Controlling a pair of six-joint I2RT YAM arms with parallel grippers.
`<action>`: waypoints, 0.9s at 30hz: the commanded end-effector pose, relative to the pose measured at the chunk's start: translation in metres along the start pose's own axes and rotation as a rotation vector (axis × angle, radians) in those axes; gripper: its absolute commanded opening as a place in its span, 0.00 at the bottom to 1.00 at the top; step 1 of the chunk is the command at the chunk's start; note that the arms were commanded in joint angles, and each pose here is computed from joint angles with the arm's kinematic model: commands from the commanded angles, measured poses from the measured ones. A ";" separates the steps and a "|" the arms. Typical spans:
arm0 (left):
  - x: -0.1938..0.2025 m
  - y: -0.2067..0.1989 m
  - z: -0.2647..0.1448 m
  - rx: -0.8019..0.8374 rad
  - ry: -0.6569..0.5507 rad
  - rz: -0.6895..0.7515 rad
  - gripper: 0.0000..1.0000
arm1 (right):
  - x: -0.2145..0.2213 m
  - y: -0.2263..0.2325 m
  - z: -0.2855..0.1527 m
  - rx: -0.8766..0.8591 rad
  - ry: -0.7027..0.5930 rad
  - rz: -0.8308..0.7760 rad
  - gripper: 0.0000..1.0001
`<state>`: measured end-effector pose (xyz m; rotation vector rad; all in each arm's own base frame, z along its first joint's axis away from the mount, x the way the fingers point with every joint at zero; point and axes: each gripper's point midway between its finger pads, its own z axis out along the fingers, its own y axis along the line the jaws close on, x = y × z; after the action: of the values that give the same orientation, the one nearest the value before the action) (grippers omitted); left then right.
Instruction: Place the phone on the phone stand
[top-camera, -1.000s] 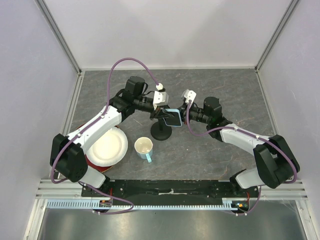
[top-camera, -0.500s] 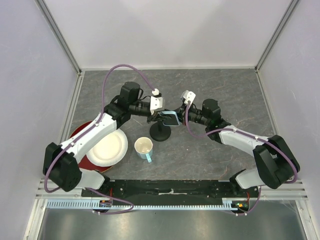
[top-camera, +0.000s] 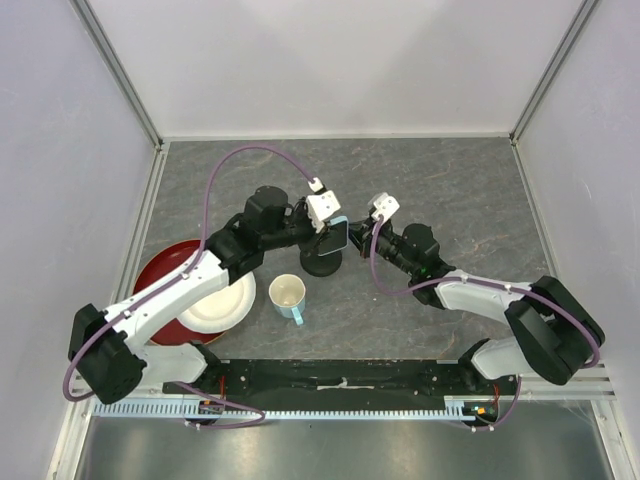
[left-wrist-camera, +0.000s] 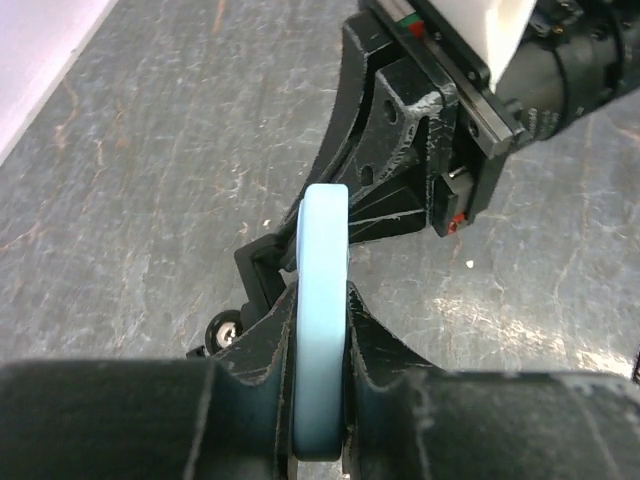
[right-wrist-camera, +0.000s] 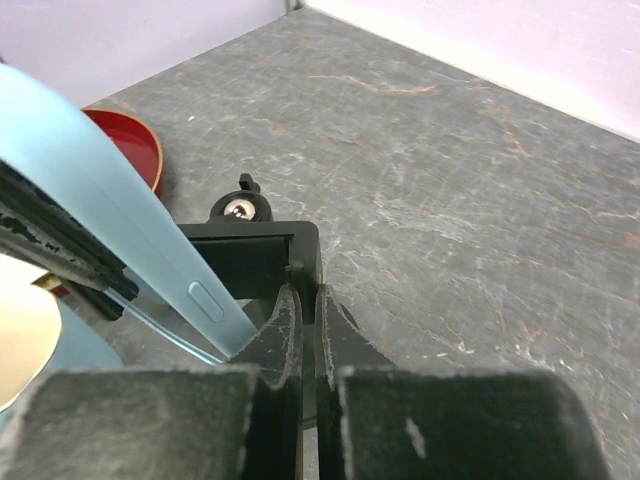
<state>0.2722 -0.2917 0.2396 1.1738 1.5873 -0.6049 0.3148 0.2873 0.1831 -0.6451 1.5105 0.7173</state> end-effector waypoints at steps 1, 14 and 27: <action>0.006 0.087 -0.024 -0.547 0.108 -0.019 0.02 | -0.044 -0.046 -0.020 0.290 -0.185 0.073 0.00; 0.067 0.086 -0.013 -1.000 0.438 -0.256 0.02 | -0.049 -0.034 -0.041 0.590 -0.272 0.079 0.00; 0.074 0.086 -0.003 -1.001 0.458 -0.321 0.02 | -0.063 0.005 -0.034 0.472 -0.288 0.010 0.00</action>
<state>0.3617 -0.2785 0.2310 0.2507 1.9837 0.0108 0.2957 0.2679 0.2211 -0.2122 1.4177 0.4001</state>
